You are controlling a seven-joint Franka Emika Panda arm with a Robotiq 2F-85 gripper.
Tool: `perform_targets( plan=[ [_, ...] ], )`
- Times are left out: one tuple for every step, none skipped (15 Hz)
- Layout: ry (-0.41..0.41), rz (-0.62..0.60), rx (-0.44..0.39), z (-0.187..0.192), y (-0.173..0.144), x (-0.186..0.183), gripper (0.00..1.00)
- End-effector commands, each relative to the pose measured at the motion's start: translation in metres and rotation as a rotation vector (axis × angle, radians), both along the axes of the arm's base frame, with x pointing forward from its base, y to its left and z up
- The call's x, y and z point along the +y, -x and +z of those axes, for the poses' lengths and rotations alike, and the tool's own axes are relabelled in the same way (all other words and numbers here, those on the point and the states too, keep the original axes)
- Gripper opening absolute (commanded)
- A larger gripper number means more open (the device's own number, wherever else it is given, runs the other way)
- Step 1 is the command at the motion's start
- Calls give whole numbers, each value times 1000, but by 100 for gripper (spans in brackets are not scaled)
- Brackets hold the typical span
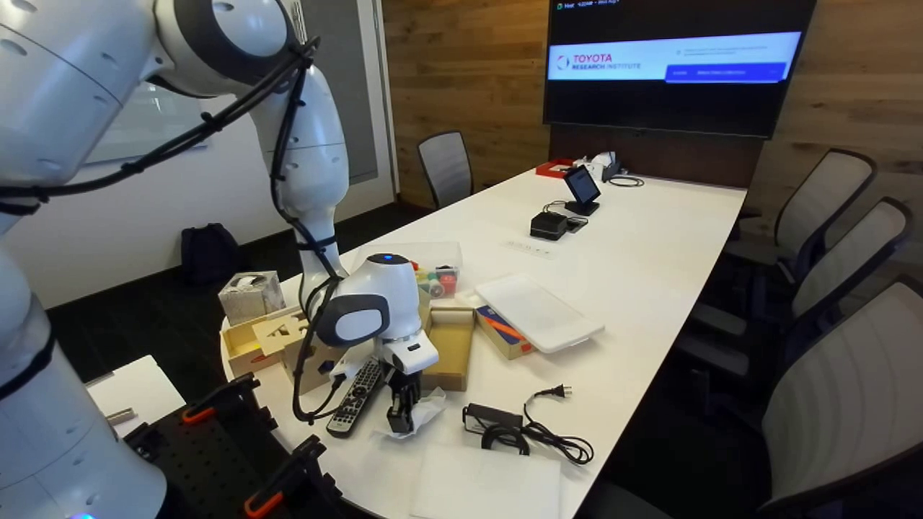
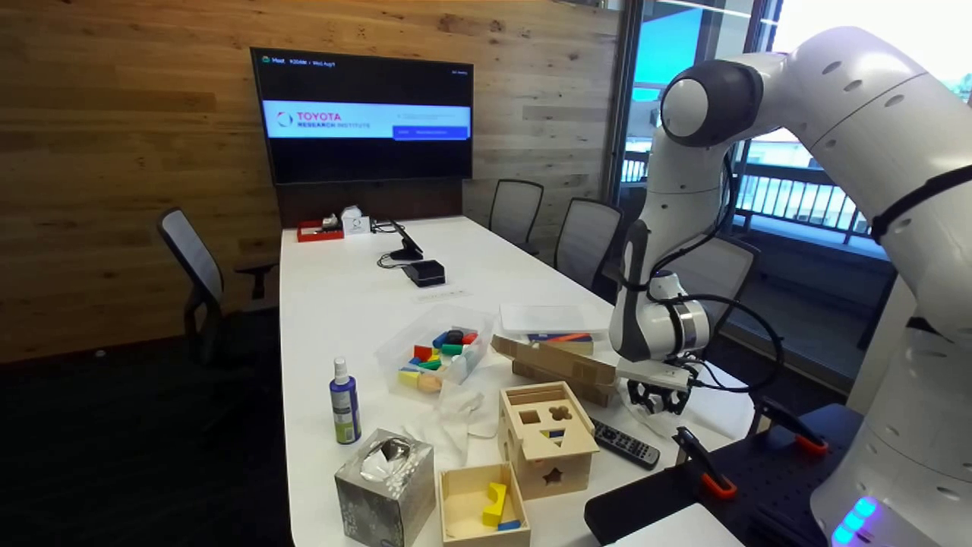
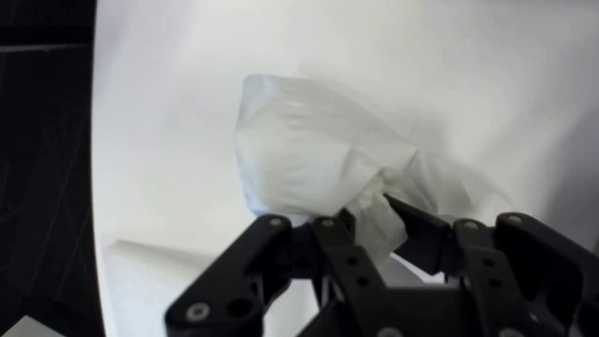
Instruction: Use the tissue to wipe a spot on the right
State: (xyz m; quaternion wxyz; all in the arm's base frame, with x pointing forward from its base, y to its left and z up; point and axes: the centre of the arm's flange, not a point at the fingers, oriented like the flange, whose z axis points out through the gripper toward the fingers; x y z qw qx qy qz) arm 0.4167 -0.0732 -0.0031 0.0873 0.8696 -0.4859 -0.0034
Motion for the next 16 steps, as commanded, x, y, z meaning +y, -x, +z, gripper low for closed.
perform_targets(
  plan=[
    [-99,51,-77,5,9,-2,2],
    [-135,64,-90,4,11,0,2],
    [-173,72,-97,3,13,1,2],
    [-206,74,-103,3,16,1,2],
    [-241,67,-98,3,20,0,2],
    [-272,59,-97,5,25,-2,2],
    [-298,42,-91,9,31,-4,2],
    [-315,28,-84,10,35,-7,2],
    [-329,8,-66,13,41,-11,2],
    [-338,-15,-48,15,46,-13,2],
    [-343,-31,-29,16,51,-15,2],
    [-345,-50,-10,16,55,-18,2],
    [-339,-73,13,17,58,-19,2],
    [-328,-95,33,18,61,-20,2],
    [-312,-121,50,19,64,-21,2],
    [-291,-154,65,21,67,-22,2]
  ],
)
